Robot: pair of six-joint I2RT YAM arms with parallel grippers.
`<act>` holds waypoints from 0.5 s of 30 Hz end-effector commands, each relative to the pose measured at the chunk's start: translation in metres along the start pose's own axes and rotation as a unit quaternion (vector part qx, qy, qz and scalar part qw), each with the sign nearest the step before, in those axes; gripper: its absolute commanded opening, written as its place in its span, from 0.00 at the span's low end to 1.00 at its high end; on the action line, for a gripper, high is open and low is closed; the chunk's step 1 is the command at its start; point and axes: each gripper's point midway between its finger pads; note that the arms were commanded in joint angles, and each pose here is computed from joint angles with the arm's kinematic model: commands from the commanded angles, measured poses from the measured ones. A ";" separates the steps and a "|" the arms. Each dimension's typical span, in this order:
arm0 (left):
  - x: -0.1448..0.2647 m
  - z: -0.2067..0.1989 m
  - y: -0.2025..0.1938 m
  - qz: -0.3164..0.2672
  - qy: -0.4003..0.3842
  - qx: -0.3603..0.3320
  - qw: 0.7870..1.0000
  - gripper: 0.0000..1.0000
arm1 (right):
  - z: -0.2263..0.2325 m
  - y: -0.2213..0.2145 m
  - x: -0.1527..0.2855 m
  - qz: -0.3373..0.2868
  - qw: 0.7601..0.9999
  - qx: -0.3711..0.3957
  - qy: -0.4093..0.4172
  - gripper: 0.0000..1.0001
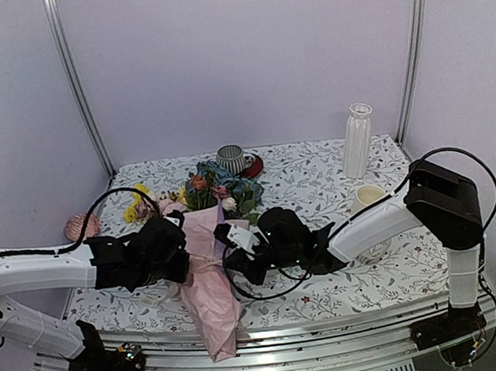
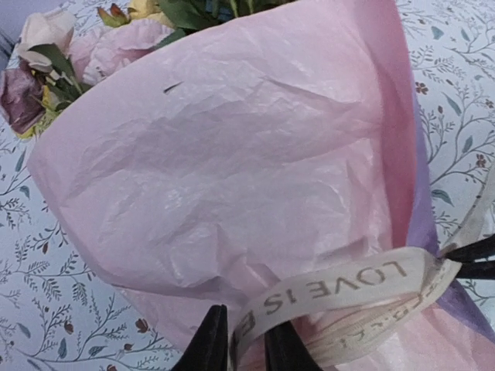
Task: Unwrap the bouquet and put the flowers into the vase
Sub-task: Untie the half-tied ribbon from the tied bouquet.
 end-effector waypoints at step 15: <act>-0.004 0.057 -0.012 0.011 0.079 0.084 0.993 0.10 | 0.006 0.021 0.011 -0.028 1.000 0.002 0.004 0.04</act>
Point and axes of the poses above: each gripper's point midway between its finger pads, its own x axis back along the fingers, its own z axis along the line the jaws close on, y = z × x, and after that the axes turned 12 degrees about -x, right-handed
